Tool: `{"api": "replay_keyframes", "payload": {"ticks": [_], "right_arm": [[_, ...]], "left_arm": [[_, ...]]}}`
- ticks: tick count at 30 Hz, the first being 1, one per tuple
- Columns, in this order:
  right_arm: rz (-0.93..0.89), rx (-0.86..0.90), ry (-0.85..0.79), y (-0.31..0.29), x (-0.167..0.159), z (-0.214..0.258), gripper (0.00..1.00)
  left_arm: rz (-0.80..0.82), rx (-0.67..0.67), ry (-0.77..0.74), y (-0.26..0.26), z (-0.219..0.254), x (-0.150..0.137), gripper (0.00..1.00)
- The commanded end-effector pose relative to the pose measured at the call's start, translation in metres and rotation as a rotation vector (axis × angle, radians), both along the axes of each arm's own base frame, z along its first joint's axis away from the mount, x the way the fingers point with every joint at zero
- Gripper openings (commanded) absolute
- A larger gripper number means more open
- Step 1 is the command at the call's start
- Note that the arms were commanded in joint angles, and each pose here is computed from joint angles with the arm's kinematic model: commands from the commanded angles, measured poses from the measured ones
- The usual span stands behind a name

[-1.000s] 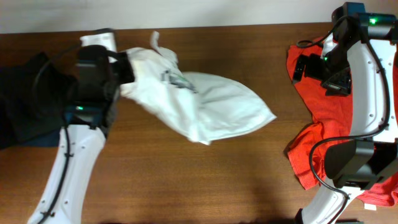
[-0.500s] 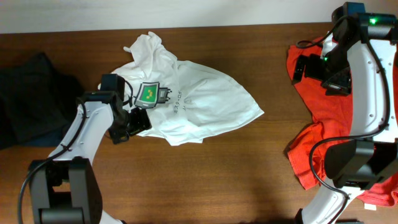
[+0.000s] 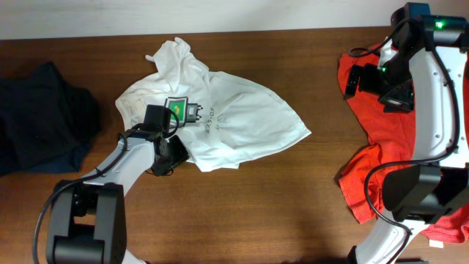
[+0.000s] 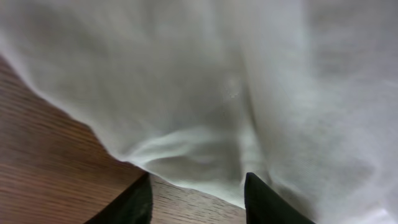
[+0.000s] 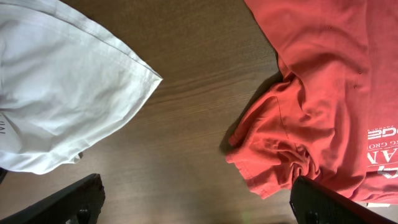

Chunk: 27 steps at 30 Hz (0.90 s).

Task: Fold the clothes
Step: 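Grasp the white T-shirt with the left gripper and drag it left, then grasp the white T-shirt's right edge with the right gripper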

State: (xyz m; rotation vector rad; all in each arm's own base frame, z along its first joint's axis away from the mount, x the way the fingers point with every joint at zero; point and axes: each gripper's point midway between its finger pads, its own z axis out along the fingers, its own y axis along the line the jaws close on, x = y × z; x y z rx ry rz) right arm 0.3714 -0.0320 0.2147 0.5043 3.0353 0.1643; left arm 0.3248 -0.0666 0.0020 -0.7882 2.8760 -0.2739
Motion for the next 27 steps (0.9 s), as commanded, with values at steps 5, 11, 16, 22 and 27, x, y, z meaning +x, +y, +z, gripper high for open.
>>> {"api": "replay_keyframes", "payload": {"ticks": [5,11,16,22,27], "right_arm": [[0.009,-0.017,-0.036,0.000,-0.004,0.014,0.99],[0.009,-0.017,-0.036,0.000,-0.004,0.014,0.99],[0.009,-0.018,-0.036,-0.001,-0.004,0.014,0.99],[0.031,0.038,0.062,0.014,-0.018,-0.011,0.98],[0.196,0.229,0.290,0.091,-0.061,-0.095,0.98]], "left_arm": [[0.048,0.059,-0.016,0.010,-0.007,0.003,0.41],[0.012,0.058,-0.019,-0.003,-0.020,0.006,0.09],[-0.013,0.101,0.083,0.024,-0.017,-0.018,0.00],[0.028,0.126,0.077,0.104,0.043,-0.052,0.01],[0.146,0.139,0.014,0.138,0.071,-0.064,0.00]]}}
